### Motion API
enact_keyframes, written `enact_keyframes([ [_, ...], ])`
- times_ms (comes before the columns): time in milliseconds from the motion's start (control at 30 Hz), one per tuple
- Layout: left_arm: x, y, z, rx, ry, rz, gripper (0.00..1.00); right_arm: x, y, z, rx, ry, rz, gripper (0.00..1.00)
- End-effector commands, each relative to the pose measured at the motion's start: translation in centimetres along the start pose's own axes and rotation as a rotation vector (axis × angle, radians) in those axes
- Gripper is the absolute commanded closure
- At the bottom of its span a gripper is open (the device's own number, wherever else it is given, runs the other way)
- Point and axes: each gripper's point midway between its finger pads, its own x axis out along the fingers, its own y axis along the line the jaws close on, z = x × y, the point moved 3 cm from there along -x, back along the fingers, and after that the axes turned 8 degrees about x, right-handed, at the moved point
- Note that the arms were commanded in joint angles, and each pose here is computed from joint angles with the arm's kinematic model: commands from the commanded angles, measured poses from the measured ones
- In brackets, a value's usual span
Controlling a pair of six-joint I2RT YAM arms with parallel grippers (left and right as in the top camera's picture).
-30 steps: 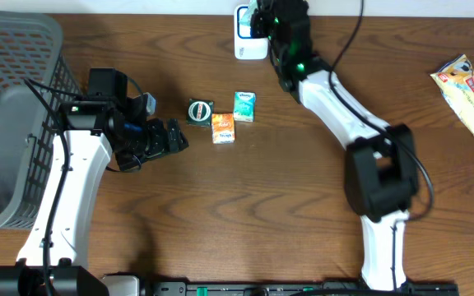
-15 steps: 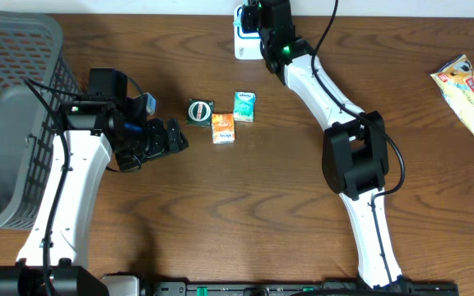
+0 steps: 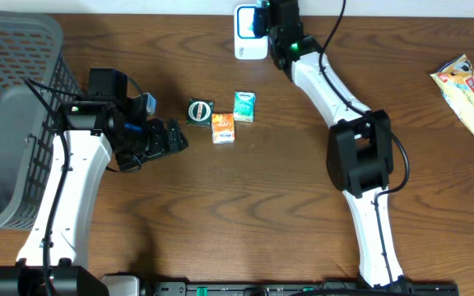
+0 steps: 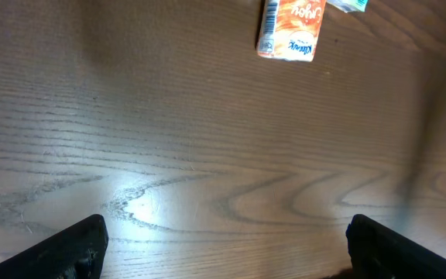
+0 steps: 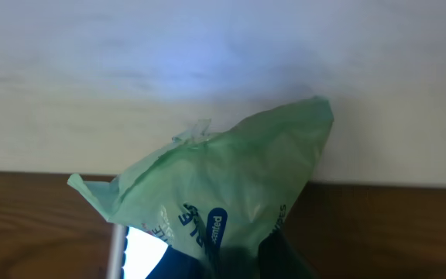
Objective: Scan the item barcode
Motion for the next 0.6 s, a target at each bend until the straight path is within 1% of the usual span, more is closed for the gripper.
enact_keyframes([
  [0,0.3,0.0,-0.1,0.011,0.012,-0.005,0.03,-3.3,-1.6,6.3,0.076,-0.088,-0.028,0.99],
  [67,0.3,0.0,-0.1,0.011,0.012,-0.005,0.02,-4.2,-3.6,7.4,0.084,-0.072,-0.067,0.99],
  [167,0.3,0.0,-0.1,0.011,0.012,-0.005,0.02,-5.9,-7.9,8.8,0.100,-0.036,-0.159,0.99],
  [267,0.3,0.0,-0.1,0.011,0.012,-0.005,0.02,-7.4,-13.2,8.9,0.065,0.044,-0.261,0.99],
  [333,0.3,0.0,-0.1,0.011,0.012,-0.005,0.02,-8.0,-16.6,7.9,0.007,0.129,-0.323,0.99],
  [433,0.3,0.0,-0.1,0.011,0.012,-0.005,0.02,-9.6,-22.1,5.1,-0.085,0.319,-0.412,0.99],
  [533,0.3,0.0,-0.1,0.011,0.012,-0.005,0.02,-11.4,-27.1,2.8,-0.083,0.455,-0.484,0.99],
  [567,0.3,0.0,-0.1,0.011,0.012,-0.005,0.02,-11.9,-28.4,2.3,-0.067,0.478,-0.503,0.99],
])
